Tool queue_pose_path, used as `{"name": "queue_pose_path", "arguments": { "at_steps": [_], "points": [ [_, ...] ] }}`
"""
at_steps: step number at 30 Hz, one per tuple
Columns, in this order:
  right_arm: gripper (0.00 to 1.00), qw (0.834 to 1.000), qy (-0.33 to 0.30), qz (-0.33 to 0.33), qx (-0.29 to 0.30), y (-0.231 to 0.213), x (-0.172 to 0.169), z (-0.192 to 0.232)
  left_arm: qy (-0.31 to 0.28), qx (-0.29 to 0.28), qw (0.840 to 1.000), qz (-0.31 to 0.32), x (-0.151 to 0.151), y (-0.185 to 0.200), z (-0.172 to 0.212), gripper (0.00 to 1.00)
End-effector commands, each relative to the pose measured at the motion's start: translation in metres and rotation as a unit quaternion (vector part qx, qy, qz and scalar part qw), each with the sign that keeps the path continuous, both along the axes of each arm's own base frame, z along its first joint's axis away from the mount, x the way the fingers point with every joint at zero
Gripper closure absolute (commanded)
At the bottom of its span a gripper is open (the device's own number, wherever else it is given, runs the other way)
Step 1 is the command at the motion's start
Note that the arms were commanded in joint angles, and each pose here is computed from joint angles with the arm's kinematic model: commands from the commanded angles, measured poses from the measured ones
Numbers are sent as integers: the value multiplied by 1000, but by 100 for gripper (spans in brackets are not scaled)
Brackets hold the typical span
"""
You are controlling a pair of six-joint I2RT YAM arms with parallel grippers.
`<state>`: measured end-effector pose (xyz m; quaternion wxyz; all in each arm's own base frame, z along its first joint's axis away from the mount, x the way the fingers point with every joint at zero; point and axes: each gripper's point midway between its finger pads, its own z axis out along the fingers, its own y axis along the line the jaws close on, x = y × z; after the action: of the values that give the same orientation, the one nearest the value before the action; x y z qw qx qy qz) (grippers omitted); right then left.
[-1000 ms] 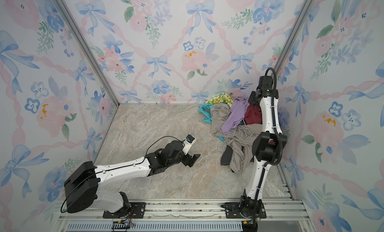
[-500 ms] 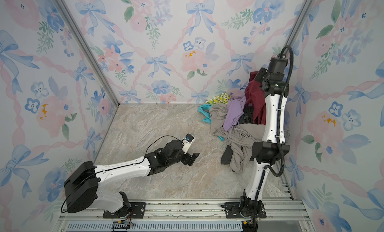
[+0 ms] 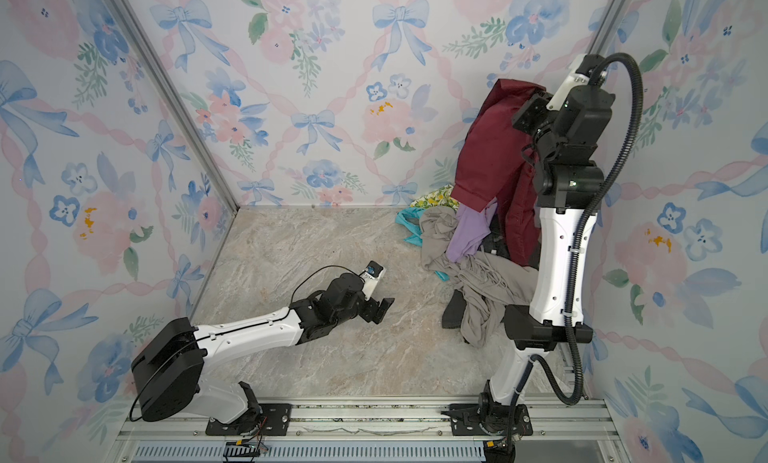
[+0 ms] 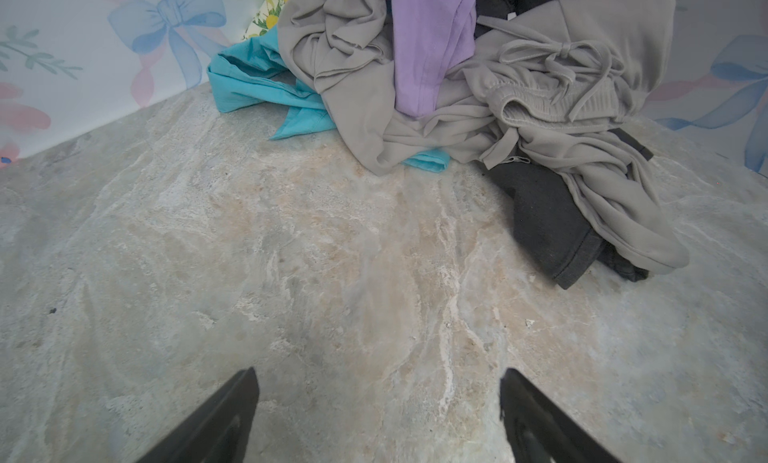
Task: Pick out a specific cloth from the pile
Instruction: 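Lift the maroon shirt up out of the pile with the right gripper, then grasp the hanging maroon shirt with the left gripper beside the right gripper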
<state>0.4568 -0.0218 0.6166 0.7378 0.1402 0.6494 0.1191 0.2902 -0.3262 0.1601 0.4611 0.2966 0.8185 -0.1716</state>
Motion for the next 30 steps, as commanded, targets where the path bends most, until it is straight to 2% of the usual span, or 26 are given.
{"name": "queue_pose_path", "arguments": {
  "at_steps": [1,4,9,14,17,22,25,30],
  "points": [
    [100,999,6,45,3,28,-11,-3,-19,-32,999,29,14,4,25,7],
    [100,996,59,68,-10,50,-18,-37,-26,-64,997,39,19,3,45,7],
    [100,987,108,119,-8,86,-39,-86,-52,-115,991,52,22,-4,82,7],
    [100,980,139,140,23,95,-55,-130,-94,-197,974,56,25,-17,125,5],
    [100,976,151,152,45,98,-66,-148,-120,-225,966,42,28,-36,147,5],
    [100,967,165,186,56,109,-84,-157,-168,-252,953,13,43,-69,174,2],
    [100,961,169,208,65,117,-95,-157,-194,-277,941,-37,44,-99,188,2],
    [100,953,171,238,76,131,-106,-155,-223,-290,927,-89,53,-147,190,2]
  ]
}}
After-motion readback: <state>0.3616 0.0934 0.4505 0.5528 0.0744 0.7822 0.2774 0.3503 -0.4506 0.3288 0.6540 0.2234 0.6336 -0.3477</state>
